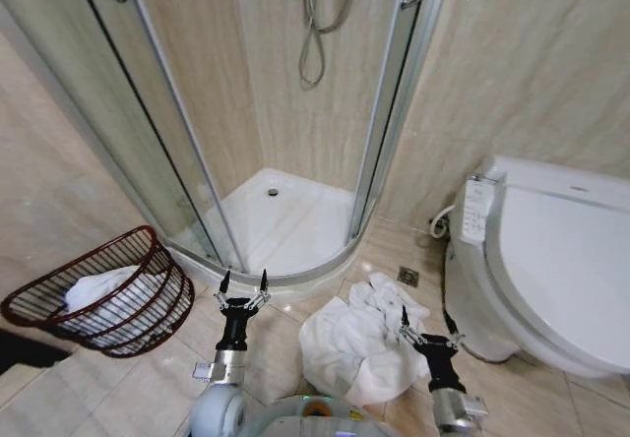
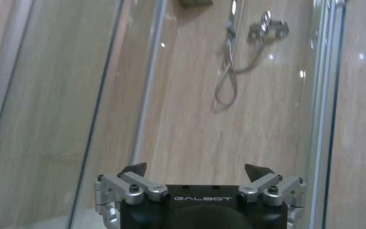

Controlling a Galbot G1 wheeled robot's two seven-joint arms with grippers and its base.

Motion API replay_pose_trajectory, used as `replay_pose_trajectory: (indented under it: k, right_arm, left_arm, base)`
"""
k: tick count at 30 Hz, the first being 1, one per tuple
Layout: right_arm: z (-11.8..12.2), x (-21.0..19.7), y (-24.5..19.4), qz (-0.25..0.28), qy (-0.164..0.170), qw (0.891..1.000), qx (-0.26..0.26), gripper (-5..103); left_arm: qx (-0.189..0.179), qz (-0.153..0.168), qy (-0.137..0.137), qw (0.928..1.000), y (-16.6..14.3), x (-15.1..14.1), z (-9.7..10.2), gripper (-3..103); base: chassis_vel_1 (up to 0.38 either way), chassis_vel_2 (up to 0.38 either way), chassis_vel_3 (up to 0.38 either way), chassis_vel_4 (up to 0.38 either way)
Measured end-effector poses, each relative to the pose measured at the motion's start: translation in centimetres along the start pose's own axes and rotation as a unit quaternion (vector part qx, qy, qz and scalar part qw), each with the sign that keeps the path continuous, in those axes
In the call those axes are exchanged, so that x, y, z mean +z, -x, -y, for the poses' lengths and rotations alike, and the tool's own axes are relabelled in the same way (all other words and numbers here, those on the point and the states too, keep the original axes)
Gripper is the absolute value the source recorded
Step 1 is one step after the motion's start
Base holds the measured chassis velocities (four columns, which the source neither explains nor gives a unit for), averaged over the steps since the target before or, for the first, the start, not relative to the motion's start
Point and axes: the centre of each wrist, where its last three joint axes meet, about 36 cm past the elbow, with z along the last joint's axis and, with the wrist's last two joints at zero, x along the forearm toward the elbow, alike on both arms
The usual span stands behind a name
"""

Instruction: Discard the used towel into the hamper.

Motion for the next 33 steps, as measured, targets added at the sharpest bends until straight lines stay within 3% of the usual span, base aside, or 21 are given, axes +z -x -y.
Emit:
replay_pose_trajectory:
  k: [3, 10, 16, 23, 33]
  right_arm:
    - [0.6, 1.0, 2.2, -0.057, 0.023, 0.998, 0.013, 100]
    - [0.3, 0.5, 5.0, -0.112, 0.041, 0.993, 0.004, 100]
    - [0.1, -0.2, 8.9, -0.146, 0.047, 0.988, 0.017, 100]
    - [1.1, 0.1, 13.4, -0.233, 0.029, 0.972, -0.004, 100]
    - [0.7, 0.6, 14.8, -0.302, 0.020, 0.953, -0.025, 100]
  left_arm:
    - [-0.004, -0.027, 0.015, 0.9995, -0.4, 0.0, -0.4, 100]
    - [-0.028, -0.046, 0.014, 0.9984, -1.0, -1.3, 0.2, 100]
    - [-0.037, -0.035, 0.027, 0.9983, -0.3, -3.1, -1.0, 100]
    - [-0.051, -0.020, 0.018, 0.9983, 0.4, -6.0, -2.1, 100]
    - [-0.046, -0.014, 0.023, 0.9986, 1.0, -6.9, -3.6, 100]
  base:
    - [0.000, 0.000, 0.000, 0.000]
    - [0.000, 0.000, 0.000, 0.000]
    - [0.000, 0.000, 0.000, 0.000]
    - [0.000, 0.000, 0.000, 0.000]
    - [0.000, 0.000, 0.000, 0.000]
